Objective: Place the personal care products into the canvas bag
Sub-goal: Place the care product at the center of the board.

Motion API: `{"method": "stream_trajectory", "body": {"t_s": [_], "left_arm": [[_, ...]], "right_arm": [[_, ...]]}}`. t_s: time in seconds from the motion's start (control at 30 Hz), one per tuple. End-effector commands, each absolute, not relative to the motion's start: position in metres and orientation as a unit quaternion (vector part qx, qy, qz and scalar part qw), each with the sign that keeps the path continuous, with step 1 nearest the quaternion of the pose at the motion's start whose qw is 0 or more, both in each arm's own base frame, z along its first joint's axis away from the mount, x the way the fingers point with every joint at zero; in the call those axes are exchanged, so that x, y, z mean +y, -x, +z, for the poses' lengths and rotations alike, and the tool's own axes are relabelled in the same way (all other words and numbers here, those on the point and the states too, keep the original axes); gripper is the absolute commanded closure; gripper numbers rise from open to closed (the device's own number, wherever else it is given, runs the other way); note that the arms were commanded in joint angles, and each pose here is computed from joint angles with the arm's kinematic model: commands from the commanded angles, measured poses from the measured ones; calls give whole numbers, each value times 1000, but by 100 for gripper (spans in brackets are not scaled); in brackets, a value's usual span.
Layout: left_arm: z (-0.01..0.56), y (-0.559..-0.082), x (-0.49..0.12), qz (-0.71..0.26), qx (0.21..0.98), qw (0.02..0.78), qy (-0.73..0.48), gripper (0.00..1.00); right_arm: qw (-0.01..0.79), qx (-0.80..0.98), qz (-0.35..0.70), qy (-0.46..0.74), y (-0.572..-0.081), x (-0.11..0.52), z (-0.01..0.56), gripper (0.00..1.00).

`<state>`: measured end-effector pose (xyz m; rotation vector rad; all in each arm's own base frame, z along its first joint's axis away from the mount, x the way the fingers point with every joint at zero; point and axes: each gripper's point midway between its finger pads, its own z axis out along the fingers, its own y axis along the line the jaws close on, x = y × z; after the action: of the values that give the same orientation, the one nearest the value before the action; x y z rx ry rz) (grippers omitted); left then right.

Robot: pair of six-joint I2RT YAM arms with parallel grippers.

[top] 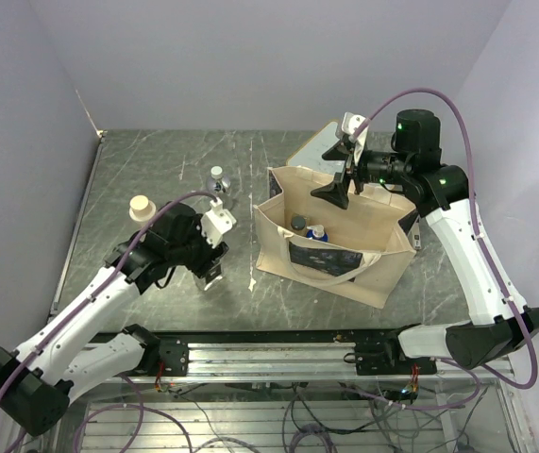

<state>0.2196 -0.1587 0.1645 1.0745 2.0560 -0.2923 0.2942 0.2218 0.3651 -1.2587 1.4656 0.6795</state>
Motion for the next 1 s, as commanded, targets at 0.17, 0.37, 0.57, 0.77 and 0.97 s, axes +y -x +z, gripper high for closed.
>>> {"method": "stream_trajectory", "body": {"t_s": [0.17,0.37,0.57,0.77,0.97], "left_arm": [[186,-219,-159,-110,772,431,-454,26],[205,-216,-155,-111,762,448,-453,22],[264,-229,-145,-112,745,519,-404,13],[304,-244,-120,-117,766,558,-296,11],[328,-272,-51,-23,795,592,-131,5]], "right_arm": [[519,606,293,527,-294,229,368,11],[523,601,298,525,-290,231,377,11],[531,597,314,513,-290,239,390,13],[526,590,328,518,-286,274,391,14],[511,575,314,557,-263,337,387,13]]}}
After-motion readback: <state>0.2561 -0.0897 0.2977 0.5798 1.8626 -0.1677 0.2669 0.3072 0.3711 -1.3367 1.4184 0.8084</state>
